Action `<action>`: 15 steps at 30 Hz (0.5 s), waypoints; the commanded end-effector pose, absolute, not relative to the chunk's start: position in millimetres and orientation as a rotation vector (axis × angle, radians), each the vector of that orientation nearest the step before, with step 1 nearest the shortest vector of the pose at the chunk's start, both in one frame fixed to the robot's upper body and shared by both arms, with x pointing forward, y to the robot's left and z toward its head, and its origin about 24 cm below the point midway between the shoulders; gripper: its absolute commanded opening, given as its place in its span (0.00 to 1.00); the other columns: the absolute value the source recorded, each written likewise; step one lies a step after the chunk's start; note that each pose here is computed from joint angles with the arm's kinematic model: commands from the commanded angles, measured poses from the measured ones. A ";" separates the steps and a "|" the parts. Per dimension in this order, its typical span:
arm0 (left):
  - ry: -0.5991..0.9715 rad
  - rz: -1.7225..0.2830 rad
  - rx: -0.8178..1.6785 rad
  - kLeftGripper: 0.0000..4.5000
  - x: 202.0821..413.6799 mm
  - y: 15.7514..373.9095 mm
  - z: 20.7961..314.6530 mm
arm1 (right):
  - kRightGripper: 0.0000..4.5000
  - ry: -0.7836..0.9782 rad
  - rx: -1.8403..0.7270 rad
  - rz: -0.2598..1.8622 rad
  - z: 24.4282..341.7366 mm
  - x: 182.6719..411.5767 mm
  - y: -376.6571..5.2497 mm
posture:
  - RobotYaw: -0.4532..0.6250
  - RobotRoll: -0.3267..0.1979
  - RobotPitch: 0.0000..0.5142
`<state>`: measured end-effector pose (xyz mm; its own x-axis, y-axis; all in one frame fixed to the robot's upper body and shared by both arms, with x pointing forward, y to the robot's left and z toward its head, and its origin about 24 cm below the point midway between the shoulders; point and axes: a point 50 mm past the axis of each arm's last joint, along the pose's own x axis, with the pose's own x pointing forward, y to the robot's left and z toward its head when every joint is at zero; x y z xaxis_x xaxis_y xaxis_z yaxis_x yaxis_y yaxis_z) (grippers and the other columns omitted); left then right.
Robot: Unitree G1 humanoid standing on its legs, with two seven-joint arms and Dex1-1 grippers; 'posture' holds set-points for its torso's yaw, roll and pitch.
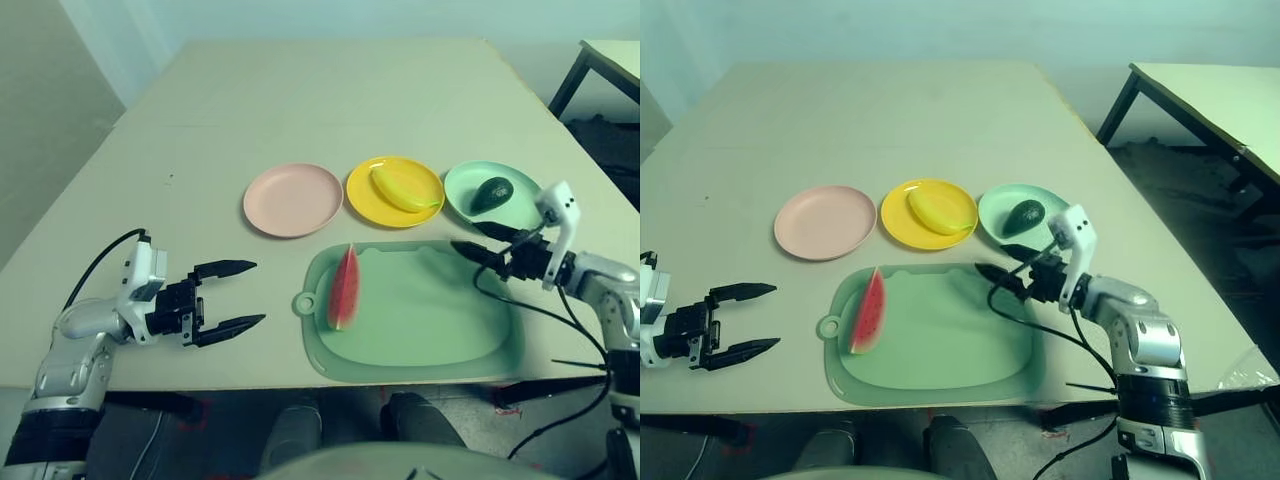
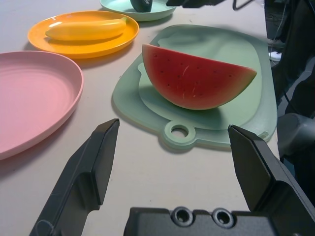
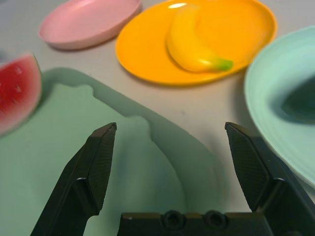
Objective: Place the fruits into color-matched plates.
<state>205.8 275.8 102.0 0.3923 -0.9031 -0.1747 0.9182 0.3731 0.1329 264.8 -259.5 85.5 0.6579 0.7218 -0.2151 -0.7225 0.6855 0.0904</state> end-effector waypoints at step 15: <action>0.118 -1.162 0.229 1.00 206.2 277.8 99.1 | 0.99 0.183 -0.102 1.268 79.5 234.7 -284.3 | 0.41 0.62 0.13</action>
<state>206.0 277.1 102.0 0.3978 -0.8987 -0.1848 0.9164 0.3794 0.1276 238.6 -283.6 80.7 0.3422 0.9205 -0.1885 -0.9345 0.3543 0.0336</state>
